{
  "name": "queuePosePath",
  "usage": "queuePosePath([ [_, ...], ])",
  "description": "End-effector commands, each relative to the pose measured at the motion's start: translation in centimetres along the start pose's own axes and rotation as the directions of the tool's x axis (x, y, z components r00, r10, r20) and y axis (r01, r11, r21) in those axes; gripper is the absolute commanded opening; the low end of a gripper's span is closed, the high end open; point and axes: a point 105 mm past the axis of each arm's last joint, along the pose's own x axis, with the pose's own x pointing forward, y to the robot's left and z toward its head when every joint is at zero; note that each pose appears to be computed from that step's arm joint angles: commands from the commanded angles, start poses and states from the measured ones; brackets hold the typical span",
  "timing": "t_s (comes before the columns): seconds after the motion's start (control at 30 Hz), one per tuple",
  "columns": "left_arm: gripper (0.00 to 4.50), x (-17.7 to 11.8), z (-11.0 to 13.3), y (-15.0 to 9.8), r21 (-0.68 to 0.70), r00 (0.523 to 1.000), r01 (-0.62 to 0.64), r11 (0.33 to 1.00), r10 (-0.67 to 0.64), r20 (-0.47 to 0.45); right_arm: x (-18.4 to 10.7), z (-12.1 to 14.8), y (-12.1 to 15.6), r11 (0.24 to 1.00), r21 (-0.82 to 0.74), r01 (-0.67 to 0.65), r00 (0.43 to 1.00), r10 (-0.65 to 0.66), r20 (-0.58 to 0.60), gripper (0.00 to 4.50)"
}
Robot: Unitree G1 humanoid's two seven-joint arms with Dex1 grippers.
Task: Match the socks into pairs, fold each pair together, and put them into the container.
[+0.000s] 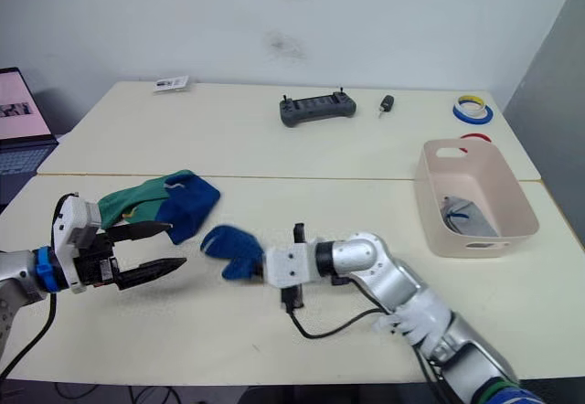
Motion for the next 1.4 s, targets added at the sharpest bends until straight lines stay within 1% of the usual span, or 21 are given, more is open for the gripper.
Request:
queuePosePath([
  [0.03,4.5,-0.3,-0.1,-0.9,0.049,0.993,0.092,0.995,-0.088,-0.075,-1.6,1.1,2.2,0.987,-0.108,-0.122,0.992,0.123,0.007,0.02],
  [0.1,4.5,-0.3,-0.6,-1.5,0.057,0.983,0.146,0.988,-0.139,-0.12,-2.6,0.2,3.3,0.976,-0.127,-0.176,0.984,0.171,-0.046,0.02],
  [0.23,4.5,0.9,-1.1,-3.0,0.105,0.952,0.264,0.959,-0.241,-0.188,-4.0,-1.6,3.4,0.976,-0.123,-0.18,0.977,0.164,-0.135,0.02],
  [0.33,4.5,1.5,-1.5,-3.9,0.168,0.927,0.338,0.926,-0.296,-0.232,-4.2,-1.6,3.6,0.977,-0.108,-0.185,0.976,0.17,-0.135,0.02],
  [0.4,4.5,2.1,-2.0,-4.6,0.236,0.903,0.401,0.885,-0.34,-0.263,-4.3,-1.6,3.6,0.979,-0.115,-0.168,0.98,0.153,-0.13,0.48],
  [0.43,4.5,2.3,-2.3,-4.8,0.289,0.89,0.433,0.854,-0.354,-0.287,-4.3,-1.5,3.6,0.98,-0.119,-0.159,0.982,0.144,-0.125,0.66],
  [0.47,4.5,2.5,-2.6,-4.9,0.322,0.879,0.457,0.829,-0.367,-0.304,-4.5,-1.4,3.7,0.981,-0.122,-0.148,0.984,0.134,-0.12,1.01],
  [0.57,4.5,3.5,-2.6,-5.0,0.44,0.871,0.488,0.753,-0.386,-0.304,-5.4,-0.7,3.6,0.983,-0.143,-0.118,0.989,0.104,-0.104,2.04],
  [0.7,4.5,4.4,-3.2,-5.8,0.532,0.853,0.522,0.667,-0.425,-0.304,-6.7,0.2,3.9,0.992,-0.099,-0.077,0.996,0.071,-0.062,2.04],
  [0.77,4.5,4.9,-3.5,-5.9,0.555,0.849,0.526,0.644,-0.439,-0.296,-7.1,0.2,3.9,0.996,-0.073,-0.055,0.997,0.051,-0.061,2.04],
  [0.87,4.5,5.6,-4.3,-5.7,0.584,0.837,0.542,0.605,-0.448,-0.313,-7.4,0.1,3.8,0.999,-0.042,-0.018,0.997,0.015,-0.069,2.04],
  [0.97,3.9,6.3,-4.9,-5.4,0.603,0.837,0.542,0.586,-0.442,-0.322,-7.6,0.2,3.7,1.0,-0.028,0.011,0.997,-0.013,-0.074,2.08],
  [1.1,2.68,7.5,-5.8,-5.3,0.625,0.827,0.555,0.549,-0.443,-0.345,-7.7,0.5,3.8,0.999,-0.015,0.034,0.997,-0.035,-0.073,2.08],
  [1.37,0.15,9.3,-5.6,-5.2,0.648,0.82,0.56,0.516,-0.454,-0.348,-7.6,1.0,3.7,0.999,-0.003,0.045,0.996,-0.045,-0.073,2.08],
  [1.4,0.02,9.4,-5.6,-5.2,0.65,0.82,0.56,0.513,-0.456,-0.347,-7.6,1.0,3.7,0.999,-0.003,0.045,0.996,-0.046,-0.073,2.08],
])
